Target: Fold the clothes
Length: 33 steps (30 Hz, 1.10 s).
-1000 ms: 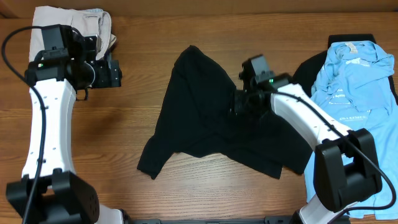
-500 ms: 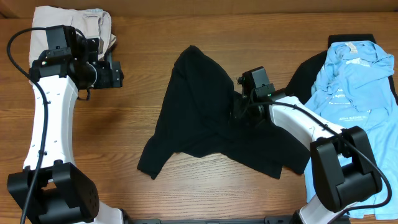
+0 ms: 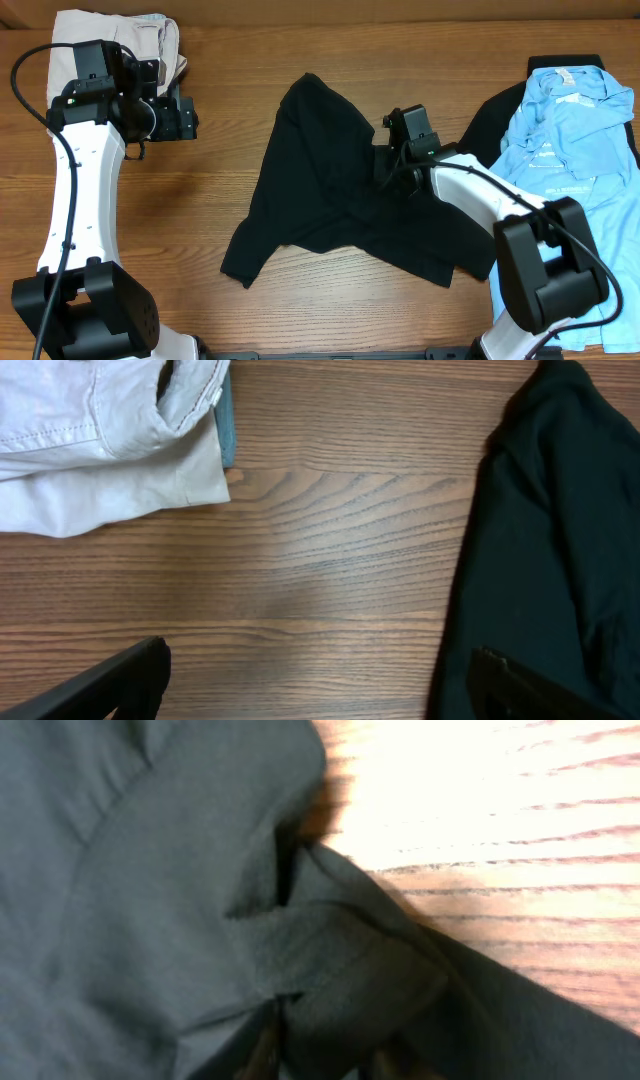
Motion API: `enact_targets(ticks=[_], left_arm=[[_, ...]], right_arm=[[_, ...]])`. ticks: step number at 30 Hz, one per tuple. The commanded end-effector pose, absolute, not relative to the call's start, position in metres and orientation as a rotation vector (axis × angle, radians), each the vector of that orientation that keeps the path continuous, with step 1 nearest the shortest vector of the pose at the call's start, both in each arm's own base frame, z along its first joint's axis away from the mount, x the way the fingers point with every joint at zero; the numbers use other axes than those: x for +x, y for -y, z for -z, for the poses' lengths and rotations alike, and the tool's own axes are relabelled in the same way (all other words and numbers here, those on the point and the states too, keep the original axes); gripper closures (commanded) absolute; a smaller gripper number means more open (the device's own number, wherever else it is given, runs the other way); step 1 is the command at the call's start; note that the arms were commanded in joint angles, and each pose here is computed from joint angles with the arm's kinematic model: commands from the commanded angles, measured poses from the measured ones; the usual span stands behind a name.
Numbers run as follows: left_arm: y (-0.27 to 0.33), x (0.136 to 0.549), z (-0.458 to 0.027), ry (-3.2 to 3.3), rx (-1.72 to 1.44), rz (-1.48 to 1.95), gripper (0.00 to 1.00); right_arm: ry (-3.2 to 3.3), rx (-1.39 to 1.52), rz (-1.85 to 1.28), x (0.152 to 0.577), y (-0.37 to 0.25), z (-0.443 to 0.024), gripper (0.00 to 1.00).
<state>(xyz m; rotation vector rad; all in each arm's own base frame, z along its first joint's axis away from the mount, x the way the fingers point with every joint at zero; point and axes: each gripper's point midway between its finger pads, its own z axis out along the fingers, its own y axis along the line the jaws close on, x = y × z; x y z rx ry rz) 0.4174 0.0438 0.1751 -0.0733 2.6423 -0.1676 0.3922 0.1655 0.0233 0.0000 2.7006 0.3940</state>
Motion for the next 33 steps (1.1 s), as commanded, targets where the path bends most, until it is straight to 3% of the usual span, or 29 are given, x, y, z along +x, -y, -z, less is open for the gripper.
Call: enact_targets(ticks=[1, 4, 13, 17, 23, 33], left_arm=[[-0.037, 0.418, -0.171, -2.65, -0.062, 0.19, 0.04], [-0.037, 0.418, -0.171, -2.65, -0.062, 0.187, 0.05], [-0.037, 0.42, -0.172, -2.639, -0.06, 0.184, 0.04], [-0.037, 0.42, -0.172, -2.64, -0.06, 0.184, 0.04], [-0.037, 0.42, -0.172, -2.639, -0.05, 0.181, 0.04], [-0.037, 0.42, -0.172, -2.64, -0.049, 0.183, 0.04]], right_arm=[[-2.684, -0.003, -0.37, 0.398, -0.165, -0.018, 0.96], [-2.606, -0.03, -0.38, 0.421, -0.169, -0.045, 0.96], [-2.23, -0.055, -0.377, 0.517, -0.169, -0.23, 0.96], [-2.068, 0.014, -0.331, 0.542, -0.149, -0.279, 0.96], [-1.992, 0.105, -0.265, 0.581, -0.112, -0.265, 0.96], [-2.04, 0.366, -0.234, 0.631, -0.034, -0.16, 0.96]])
